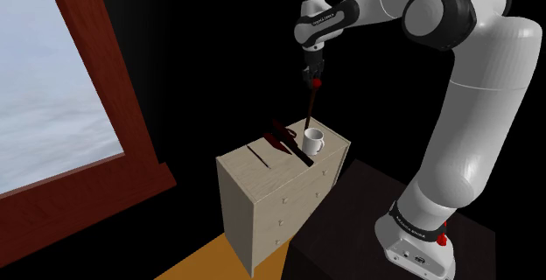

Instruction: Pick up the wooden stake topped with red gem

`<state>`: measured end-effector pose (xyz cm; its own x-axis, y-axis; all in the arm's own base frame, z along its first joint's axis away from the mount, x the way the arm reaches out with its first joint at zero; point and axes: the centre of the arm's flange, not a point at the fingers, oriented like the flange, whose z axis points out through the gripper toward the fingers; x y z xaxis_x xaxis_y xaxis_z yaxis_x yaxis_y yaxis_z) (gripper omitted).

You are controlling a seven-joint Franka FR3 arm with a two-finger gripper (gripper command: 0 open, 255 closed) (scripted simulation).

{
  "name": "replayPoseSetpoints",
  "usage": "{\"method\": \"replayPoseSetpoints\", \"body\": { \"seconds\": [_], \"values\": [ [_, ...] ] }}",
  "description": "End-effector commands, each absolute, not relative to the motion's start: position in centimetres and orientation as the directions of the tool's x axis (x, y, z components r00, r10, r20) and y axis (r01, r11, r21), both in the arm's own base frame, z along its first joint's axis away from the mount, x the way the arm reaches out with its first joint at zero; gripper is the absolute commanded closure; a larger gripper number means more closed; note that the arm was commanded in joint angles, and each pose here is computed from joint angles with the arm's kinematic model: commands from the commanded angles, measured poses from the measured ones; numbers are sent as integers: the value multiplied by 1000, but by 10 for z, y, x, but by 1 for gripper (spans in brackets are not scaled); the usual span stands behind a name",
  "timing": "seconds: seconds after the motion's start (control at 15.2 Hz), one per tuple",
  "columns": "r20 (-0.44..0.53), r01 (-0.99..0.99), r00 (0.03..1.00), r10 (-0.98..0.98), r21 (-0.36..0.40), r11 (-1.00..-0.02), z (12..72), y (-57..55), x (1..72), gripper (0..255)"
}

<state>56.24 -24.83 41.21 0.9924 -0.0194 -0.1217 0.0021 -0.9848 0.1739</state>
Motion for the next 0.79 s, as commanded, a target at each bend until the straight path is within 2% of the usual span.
{"method": "replayPoseSetpoints", "body": {
  "seconds": [0.0, 0.73],
  "values": [
    [-122, 2, 992, -19, 174, -985, 421, -248, 562, 255],
    [-122, 2, 992, -19, 174, -985, 479, -248, 562, 255]
  ]
}}
